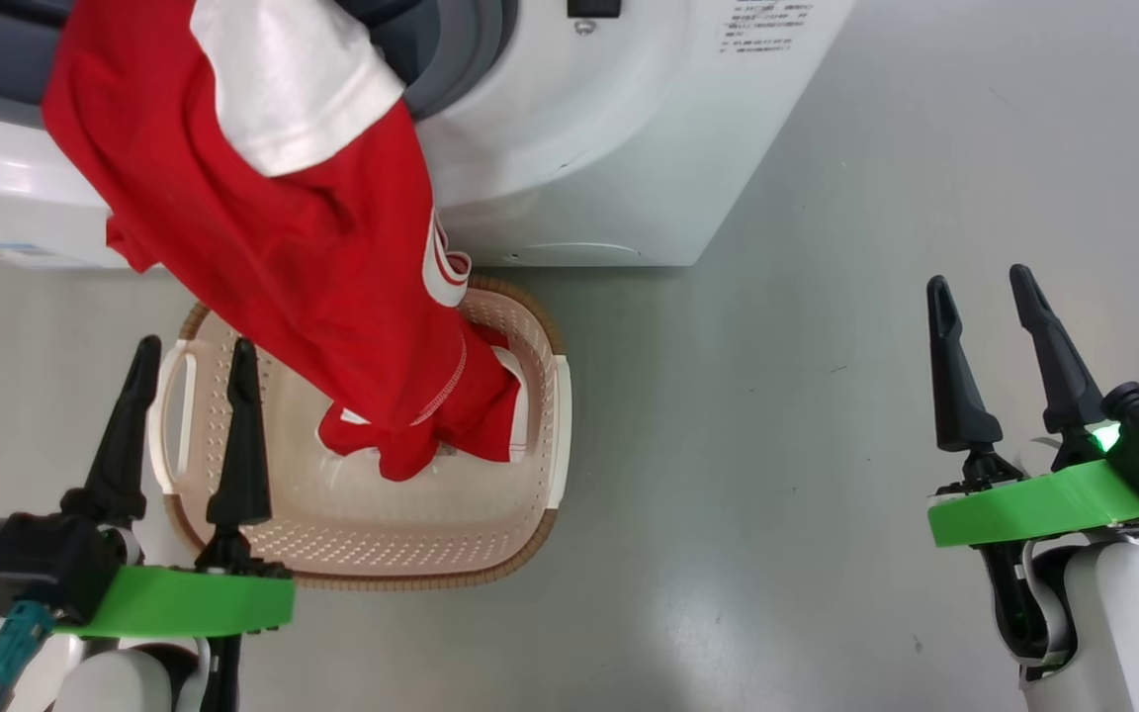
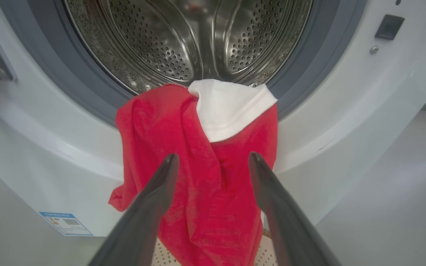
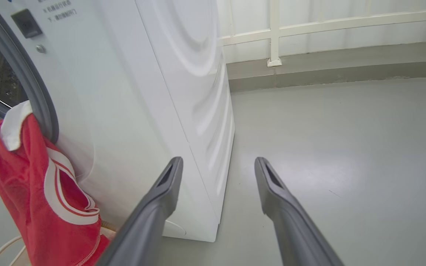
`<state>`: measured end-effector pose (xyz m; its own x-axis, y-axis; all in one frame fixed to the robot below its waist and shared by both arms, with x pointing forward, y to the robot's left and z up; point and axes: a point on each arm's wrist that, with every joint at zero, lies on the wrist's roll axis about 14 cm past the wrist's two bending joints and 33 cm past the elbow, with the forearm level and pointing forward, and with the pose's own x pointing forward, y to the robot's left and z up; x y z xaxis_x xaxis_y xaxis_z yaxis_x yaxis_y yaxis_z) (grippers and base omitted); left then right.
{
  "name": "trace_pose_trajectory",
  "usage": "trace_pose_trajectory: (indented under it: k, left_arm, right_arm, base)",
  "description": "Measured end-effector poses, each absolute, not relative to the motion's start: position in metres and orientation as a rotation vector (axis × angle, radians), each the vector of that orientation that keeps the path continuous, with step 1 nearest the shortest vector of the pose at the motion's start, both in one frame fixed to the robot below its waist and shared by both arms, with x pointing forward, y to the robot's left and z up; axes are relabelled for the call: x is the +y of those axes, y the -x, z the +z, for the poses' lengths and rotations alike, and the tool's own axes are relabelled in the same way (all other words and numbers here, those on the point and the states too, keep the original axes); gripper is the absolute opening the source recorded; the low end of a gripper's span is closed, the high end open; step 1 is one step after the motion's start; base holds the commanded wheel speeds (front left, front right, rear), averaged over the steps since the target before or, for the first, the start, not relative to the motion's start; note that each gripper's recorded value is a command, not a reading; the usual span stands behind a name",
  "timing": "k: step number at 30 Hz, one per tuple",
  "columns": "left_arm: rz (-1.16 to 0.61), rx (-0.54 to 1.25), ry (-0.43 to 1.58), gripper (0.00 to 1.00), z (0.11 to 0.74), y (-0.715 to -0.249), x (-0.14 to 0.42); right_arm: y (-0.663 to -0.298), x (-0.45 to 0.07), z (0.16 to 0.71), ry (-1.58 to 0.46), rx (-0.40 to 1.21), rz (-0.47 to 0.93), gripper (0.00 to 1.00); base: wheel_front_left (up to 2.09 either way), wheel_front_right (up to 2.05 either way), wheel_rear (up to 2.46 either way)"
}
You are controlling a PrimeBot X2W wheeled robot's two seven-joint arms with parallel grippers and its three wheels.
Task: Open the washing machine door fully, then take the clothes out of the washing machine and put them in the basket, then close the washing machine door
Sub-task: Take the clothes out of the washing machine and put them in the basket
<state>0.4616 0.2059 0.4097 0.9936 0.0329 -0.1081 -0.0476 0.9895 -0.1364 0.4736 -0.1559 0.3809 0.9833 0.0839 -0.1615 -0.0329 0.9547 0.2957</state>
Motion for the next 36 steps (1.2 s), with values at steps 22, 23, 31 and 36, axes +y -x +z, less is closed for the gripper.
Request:
trace_pose_trajectory:
  k: [22, 23, 31, 36]
  left_arm:
    - [0.044, 0.073, 0.157, 1.0, 0.412, -0.493, 0.207]
    - [0.043, 0.072, 0.159, 1.0, 0.411, -0.497, 0.206]
    - [0.018, 0.082, 0.184, 1.0, 0.404, -0.535, 0.196]
    - [0.017, 0.127, 0.183, 1.0, 0.388, -0.553, 0.197]
  right_arm:
    - [-0.474, -0.154, 0.368, -0.3, 0.202, 0.059, 1.0]
    - [-0.474, -0.154, 0.367, -0.3, 0.204, 0.06, 1.0]
    - [-0.474, -0.155, 0.357, -0.3, 0.225, 0.053, 1.0]
    - [-0.475, -0.157, 0.351, -0.298, 0.235, 0.048, 1.0]
  base:
    - [0.0, 0.0, 0.0]
    - [0.0, 0.0, 0.0]
    - [0.0, 0.0, 0.0]
    - [0.0, 0.0, 0.0]
